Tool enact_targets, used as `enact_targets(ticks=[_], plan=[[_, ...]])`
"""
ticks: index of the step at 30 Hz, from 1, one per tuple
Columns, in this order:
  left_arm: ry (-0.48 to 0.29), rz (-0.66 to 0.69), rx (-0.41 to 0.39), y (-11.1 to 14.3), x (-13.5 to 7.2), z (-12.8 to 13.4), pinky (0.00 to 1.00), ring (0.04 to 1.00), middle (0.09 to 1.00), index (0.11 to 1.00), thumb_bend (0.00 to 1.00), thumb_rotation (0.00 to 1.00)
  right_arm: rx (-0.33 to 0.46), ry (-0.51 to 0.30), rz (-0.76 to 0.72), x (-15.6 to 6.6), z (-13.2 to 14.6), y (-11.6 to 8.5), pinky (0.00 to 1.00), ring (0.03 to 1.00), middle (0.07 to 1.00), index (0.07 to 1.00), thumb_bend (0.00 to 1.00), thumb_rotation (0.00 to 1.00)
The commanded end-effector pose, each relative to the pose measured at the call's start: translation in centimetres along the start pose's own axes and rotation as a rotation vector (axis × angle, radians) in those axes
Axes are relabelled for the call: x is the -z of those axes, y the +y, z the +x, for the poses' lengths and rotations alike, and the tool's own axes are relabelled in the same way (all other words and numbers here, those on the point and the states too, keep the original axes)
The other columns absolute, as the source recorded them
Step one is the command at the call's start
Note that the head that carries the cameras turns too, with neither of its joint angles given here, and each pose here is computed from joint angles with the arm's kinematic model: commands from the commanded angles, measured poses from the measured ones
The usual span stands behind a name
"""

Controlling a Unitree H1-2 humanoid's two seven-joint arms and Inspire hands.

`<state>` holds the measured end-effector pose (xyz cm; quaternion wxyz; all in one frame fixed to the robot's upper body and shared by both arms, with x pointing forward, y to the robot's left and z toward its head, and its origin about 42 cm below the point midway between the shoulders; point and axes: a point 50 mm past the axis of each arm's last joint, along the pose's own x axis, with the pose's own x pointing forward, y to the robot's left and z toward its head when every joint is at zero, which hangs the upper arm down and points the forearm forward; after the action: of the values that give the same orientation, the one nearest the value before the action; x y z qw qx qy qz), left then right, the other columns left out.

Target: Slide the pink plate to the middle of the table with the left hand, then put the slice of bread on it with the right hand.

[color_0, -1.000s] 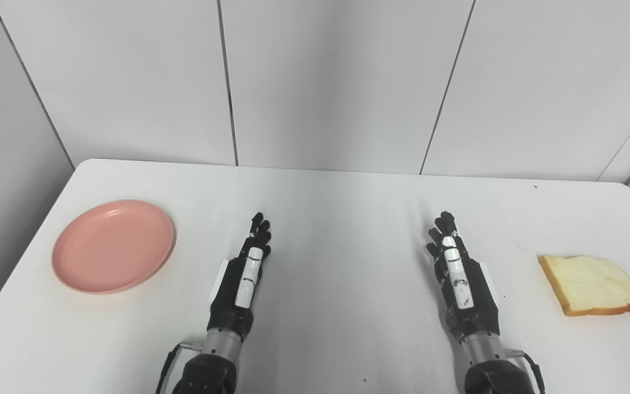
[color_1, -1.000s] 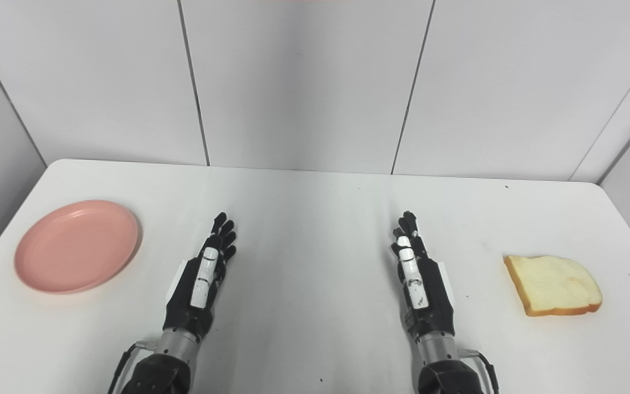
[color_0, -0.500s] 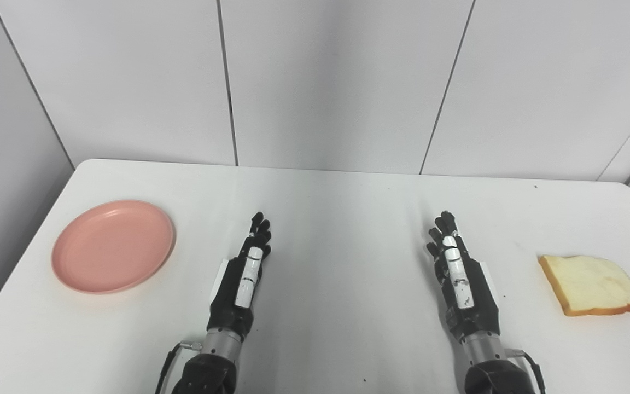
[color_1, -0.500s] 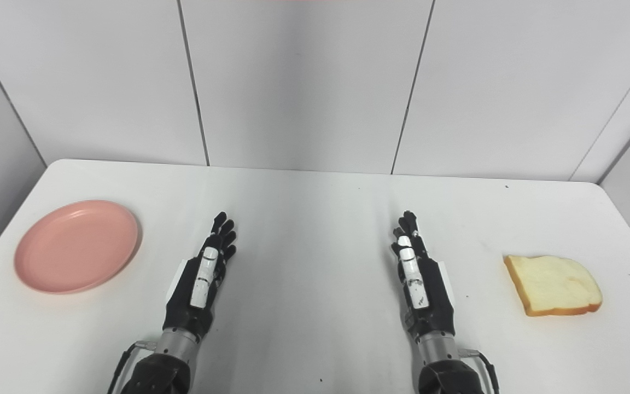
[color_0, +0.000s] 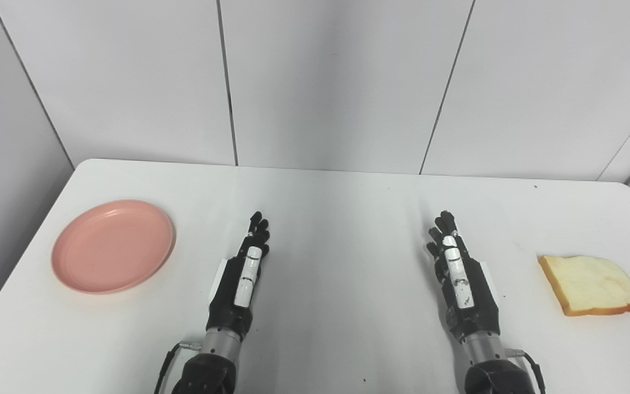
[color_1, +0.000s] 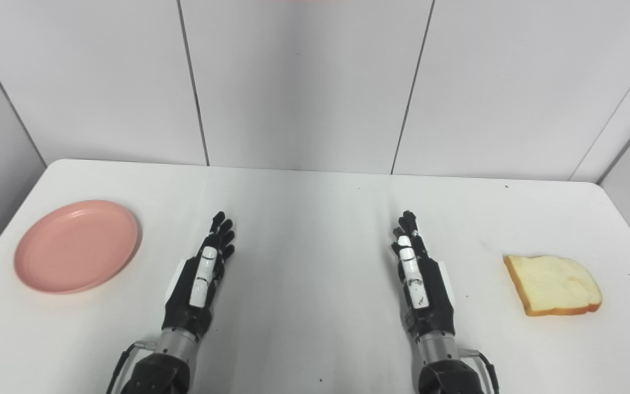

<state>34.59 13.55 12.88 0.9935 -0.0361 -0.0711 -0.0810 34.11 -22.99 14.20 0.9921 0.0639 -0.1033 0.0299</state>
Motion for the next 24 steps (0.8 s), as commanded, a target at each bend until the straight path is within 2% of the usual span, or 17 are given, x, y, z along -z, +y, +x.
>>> enact_targets(ticks=[1, 7, 16, 24], plan=[[-0.103, -0.001, 0.003, -0.3, -2.1, 0.7, 1.00, 1.000, 1.000, 1.000, 0.62, 1.00, -0.013, -0.056, 0.008, -1.5, 0.6, 0.3, 1.00, 0.994, 0.994, 0.980, 0.58, 0.84], [-0.118, -0.009, 0.007, 0.8, -2.8, 0.9, 1.00, 1.000, 1.000, 1.000, 0.67, 1.00, -0.010, -0.059, 0.013, -1.5, 0.6, 0.3, 1.00, 0.990, 0.994, 0.980, 0.59, 0.83], [-0.191, -0.060, -0.078, 3.9, -4.9, 1.9, 1.00, 1.000, 1.000, 1.000, 0.72, 1.00, -0.015, -0.062, 0.014, -1.5, 0.6, -0.1, 1.00, 0.994, 0.992, 0.979, 0.59, 0.83], [-0.229, -0.067, -0.128, 5.3, -5.3, 3.1, 1.00, 1.000, 1.000, 1.000, 0.74, 1.00, -0.039, -0.062, 0.008, -0.9, 0.8, -2.0, 1.00, 1.000, 1.000, 1.000, 0.64, 0.85]])
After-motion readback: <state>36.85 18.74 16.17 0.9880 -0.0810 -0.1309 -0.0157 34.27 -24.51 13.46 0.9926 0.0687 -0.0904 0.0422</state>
